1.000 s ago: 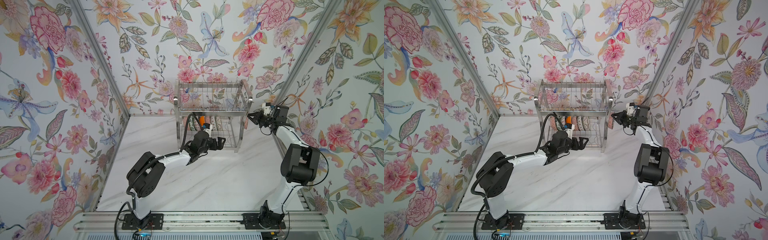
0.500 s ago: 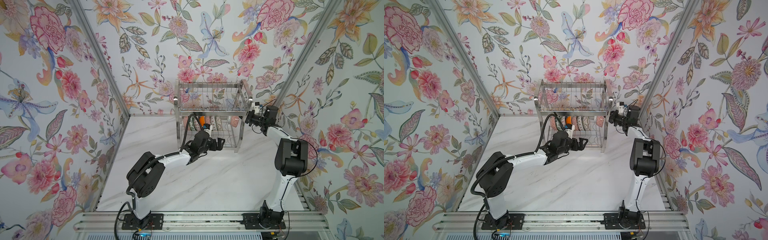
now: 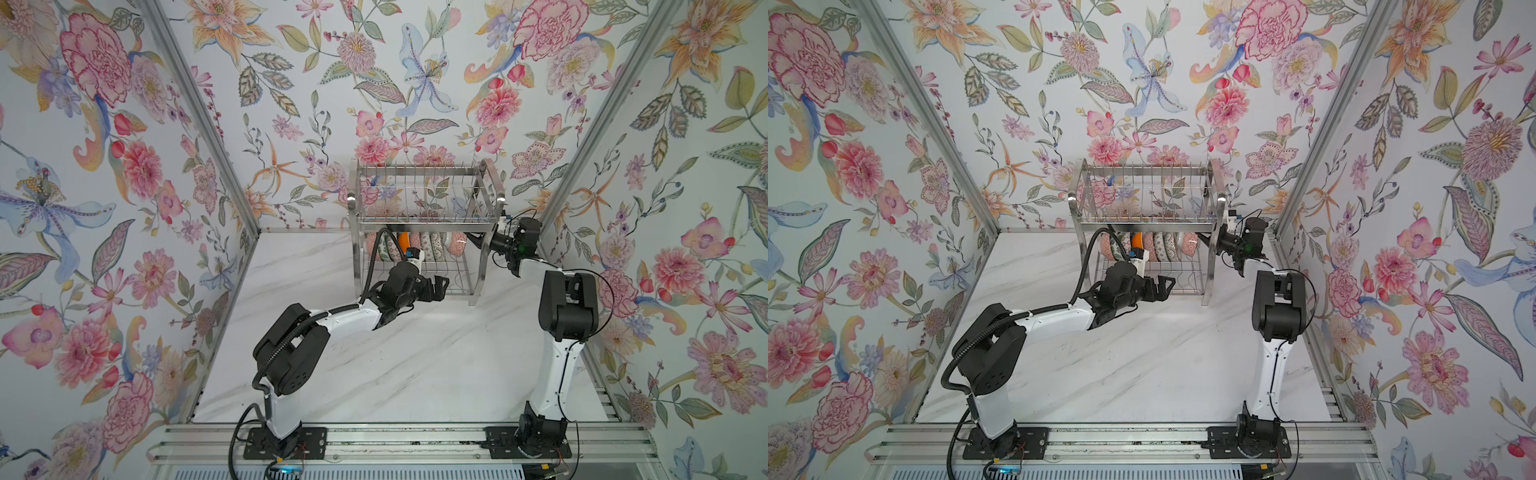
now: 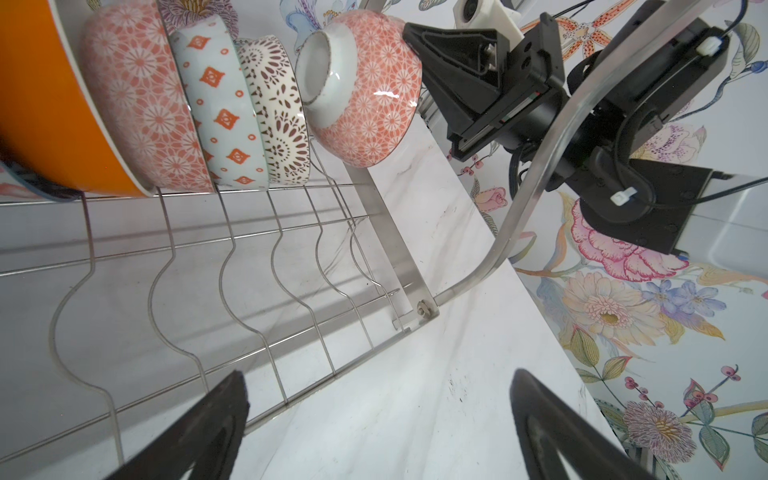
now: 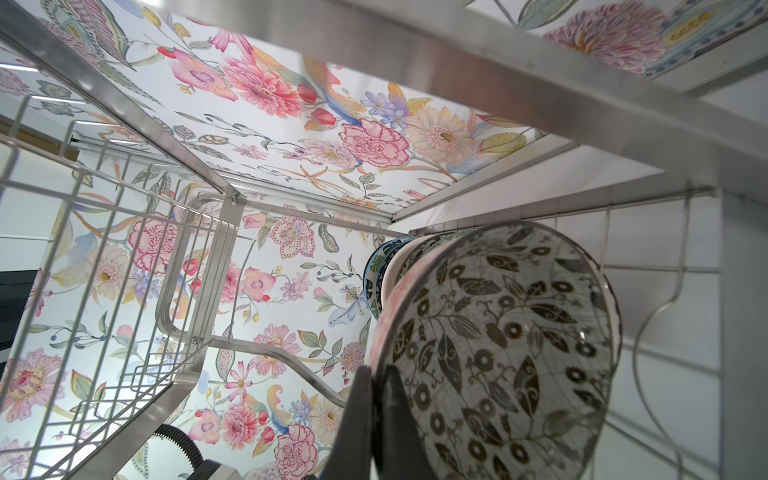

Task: Load the bowls into the dish rack
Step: 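Lower the black-leaf bowl into the rack row's end with the right gripper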

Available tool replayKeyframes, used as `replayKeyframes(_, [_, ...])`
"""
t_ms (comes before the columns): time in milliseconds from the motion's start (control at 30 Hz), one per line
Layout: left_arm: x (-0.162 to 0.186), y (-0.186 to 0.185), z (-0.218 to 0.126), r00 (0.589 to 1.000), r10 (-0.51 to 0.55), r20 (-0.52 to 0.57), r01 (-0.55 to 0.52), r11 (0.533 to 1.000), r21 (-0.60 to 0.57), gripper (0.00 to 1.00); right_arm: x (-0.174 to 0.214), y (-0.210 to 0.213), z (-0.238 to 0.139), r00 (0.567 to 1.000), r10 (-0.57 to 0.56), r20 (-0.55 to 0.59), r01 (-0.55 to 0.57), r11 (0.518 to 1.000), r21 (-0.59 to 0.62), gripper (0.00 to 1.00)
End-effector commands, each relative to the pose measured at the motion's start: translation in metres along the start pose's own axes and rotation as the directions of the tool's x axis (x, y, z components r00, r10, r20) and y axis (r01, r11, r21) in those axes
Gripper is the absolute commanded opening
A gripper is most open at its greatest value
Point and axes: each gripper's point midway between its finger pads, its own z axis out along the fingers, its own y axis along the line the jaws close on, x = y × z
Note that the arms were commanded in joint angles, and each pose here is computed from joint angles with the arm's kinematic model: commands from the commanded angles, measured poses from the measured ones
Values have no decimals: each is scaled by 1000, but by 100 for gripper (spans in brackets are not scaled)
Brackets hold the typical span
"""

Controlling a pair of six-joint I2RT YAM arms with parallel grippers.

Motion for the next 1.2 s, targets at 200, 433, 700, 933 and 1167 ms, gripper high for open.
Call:
replayKeyframes(200, [-6,-6,-12,999,34,17,-33,999,-13,99,-3,6,7,1000,-29,13,30,997,-66,0])
replayKeyframes(433, [-4,-4,-11,999,29,13,-29,999,-17,99,1,1,13,1000,-7,15,9,995,-102,0])
replayKeyframes(700, [-2,-3,-14,999,34,10,-34,999,-26,99,0,-17,17,998,38,44,-34,995,-90,0])
replayKeyframes(933, [-3,-2,-15,999,40,11,-40,999,-31,99,-1,-30,16,996,54,73,-50,997,-65,0])
replayKeyframes(1167, [-1,-1,-16,999,41,8,-41,999,-35,99,-3,-46,12,994,57,97,-55,998,-22,0])
